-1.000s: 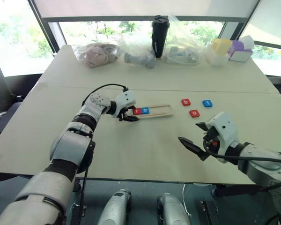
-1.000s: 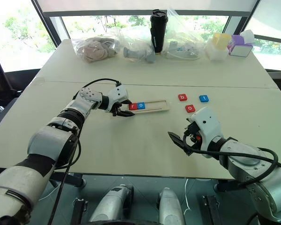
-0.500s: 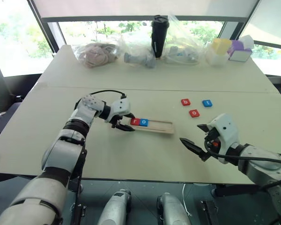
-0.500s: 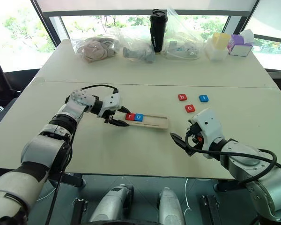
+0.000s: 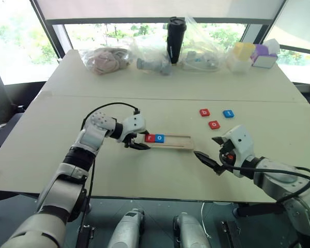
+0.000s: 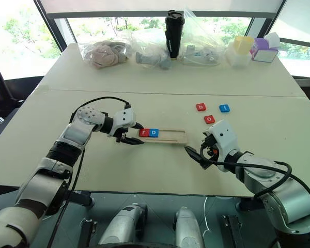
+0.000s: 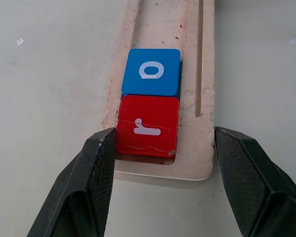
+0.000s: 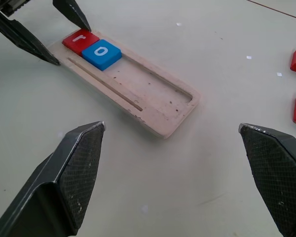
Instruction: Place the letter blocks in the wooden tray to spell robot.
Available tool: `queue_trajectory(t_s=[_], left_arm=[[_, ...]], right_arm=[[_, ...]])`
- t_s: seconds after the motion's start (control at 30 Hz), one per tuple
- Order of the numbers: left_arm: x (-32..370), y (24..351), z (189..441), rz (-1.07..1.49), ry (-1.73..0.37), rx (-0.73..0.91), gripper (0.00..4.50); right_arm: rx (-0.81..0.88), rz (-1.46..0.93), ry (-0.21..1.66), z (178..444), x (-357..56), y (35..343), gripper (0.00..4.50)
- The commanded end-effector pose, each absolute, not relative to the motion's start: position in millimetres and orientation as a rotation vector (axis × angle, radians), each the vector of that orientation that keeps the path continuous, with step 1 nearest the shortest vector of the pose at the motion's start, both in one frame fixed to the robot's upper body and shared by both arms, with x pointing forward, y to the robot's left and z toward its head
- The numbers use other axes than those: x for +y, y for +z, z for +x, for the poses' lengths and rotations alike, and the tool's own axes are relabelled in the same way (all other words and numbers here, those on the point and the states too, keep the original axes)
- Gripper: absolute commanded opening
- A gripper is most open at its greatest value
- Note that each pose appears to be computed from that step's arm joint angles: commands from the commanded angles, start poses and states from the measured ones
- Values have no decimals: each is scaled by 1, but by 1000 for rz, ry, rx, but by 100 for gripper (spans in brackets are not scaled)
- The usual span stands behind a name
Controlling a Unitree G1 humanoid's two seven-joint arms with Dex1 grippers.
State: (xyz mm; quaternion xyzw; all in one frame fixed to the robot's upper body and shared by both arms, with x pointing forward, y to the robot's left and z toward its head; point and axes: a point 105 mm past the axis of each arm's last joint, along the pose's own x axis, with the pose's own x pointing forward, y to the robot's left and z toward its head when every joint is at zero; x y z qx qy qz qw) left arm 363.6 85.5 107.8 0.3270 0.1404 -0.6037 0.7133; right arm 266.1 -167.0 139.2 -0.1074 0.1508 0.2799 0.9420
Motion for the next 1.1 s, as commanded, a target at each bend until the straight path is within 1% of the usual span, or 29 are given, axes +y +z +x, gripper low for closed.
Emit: queue_trajectory(t_s=[0.03, 0.1, 0.17, 0.2, 0.3, 0.43, 0.53, 0.57, 0.6, 0.67, 0.73, 0.87, 0.97, 1.1], left_arm=[[86, 102, 361, 750, -1346, 330, 249], [86, 103, 360, 763, -1363, 322, 354], [89, 105, 359, 825, -1369, 310, 437], [90, 107, 356, 833, -1383, 315, 444], [94, 108, 352, 855, -1394, 350, 444], [107, 131, 365, 845, -1279, 312, 444], [113, 169, 362, 681, -1255, 207, 444], [113, 177, 360, 634, -1254, 181, 444], [114, 187, 357, 567, -1257, 144, 444], [120, 204, 345, 390, -1234, 83, 444], [123, 207, 334, 314, -1214, 76, 444], [127, 197, 318, 282, -1159, 109, 444], [129, 194, 310, 254, -1132, 133, 444], [132, 198, 303, 234, -1109, 128, 444]], right_arm=[[264, -230, 573, 267, -166, 147, 450], [266, -230, 567, 267, -168, 145, 450], [269, -228, 563, 266, -168, 144, 450], [270, -227, 563, 266, -168, 143, 450], [274, -227, 565, 265, -169, 142, 450], [254, -229, 536, 270, -175, 143, 450], [187, -190, 475, 283, -183, 156, 450], [172, -176, 459, 287, -185, 159, 450], [158, -158, 434, 294, -188, 163, 450], [140, -124, 342, 318, -197, 171, 450], [137, -92, 271, 339, -202, 178, 450], [198, -26, 145, 387, -205, 176, 450], [247, -20, 113, 422, -199, 173, 450], [294, -28, 130, 444, -192, 168, 450]])
